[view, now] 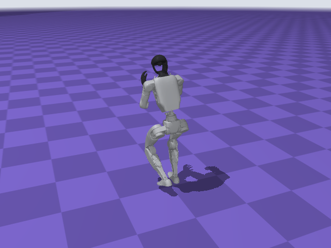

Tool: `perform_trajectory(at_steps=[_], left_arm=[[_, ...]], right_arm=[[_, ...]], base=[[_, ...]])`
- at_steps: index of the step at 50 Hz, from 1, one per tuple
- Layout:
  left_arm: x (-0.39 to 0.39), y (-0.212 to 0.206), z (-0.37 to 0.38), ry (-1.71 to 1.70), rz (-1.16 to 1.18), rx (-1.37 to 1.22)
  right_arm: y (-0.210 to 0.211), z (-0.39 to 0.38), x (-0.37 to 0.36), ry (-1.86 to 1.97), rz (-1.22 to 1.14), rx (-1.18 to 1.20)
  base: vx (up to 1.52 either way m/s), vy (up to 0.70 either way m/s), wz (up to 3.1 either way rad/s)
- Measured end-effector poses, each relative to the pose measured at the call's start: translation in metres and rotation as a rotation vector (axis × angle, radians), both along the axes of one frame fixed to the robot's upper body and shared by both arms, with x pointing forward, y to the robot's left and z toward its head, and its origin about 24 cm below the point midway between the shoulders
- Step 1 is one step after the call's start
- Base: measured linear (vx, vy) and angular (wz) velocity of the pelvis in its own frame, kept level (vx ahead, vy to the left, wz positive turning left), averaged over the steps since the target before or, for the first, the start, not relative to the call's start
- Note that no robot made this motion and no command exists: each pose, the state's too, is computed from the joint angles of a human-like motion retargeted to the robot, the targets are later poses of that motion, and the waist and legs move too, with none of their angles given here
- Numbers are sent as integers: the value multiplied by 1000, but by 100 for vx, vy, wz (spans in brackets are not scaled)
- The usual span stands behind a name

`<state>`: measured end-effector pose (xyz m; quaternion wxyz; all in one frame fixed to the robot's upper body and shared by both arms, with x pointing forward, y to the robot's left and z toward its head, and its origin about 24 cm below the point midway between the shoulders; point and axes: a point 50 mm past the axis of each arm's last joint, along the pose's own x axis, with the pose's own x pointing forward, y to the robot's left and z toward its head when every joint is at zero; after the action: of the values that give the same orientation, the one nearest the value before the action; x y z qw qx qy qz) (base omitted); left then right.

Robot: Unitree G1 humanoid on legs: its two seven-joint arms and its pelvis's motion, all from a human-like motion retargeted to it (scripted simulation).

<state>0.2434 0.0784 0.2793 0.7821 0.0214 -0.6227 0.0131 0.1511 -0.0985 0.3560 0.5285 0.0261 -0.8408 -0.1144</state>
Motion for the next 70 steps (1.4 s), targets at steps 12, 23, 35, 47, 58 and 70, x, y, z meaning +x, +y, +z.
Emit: perform_trajectory(at_steps=[12, 23, 35, 47, 58, 70], left_arm=[[-39, -20, 39, -270, -95, 70], [-68, -16, 33, -311, -273, -115], [-33, -16, 19, -202, -58, -149], [-46, -11, 39, -327, -96, -161], [-55, -4, 21, -277, -118, -33], [-43, -20, 23, -228, -102, -164]], right_arm=[[19, -53, 36, 451, 194, -255], [5, -44, 10, 300, 275, -78], [25, -29, 14, 219, 202, -29], [27, -20, 37, 203, -28, -36], [9, -25, 6, 82, -24, 69], [22, -47, 20, 219, 13, 49]], base=[[-17, 5, 2], [-23, -4, 41], [-42, 7, -28], [-25, 5, 28], [0, 0, 3], [12, 8, -10]])
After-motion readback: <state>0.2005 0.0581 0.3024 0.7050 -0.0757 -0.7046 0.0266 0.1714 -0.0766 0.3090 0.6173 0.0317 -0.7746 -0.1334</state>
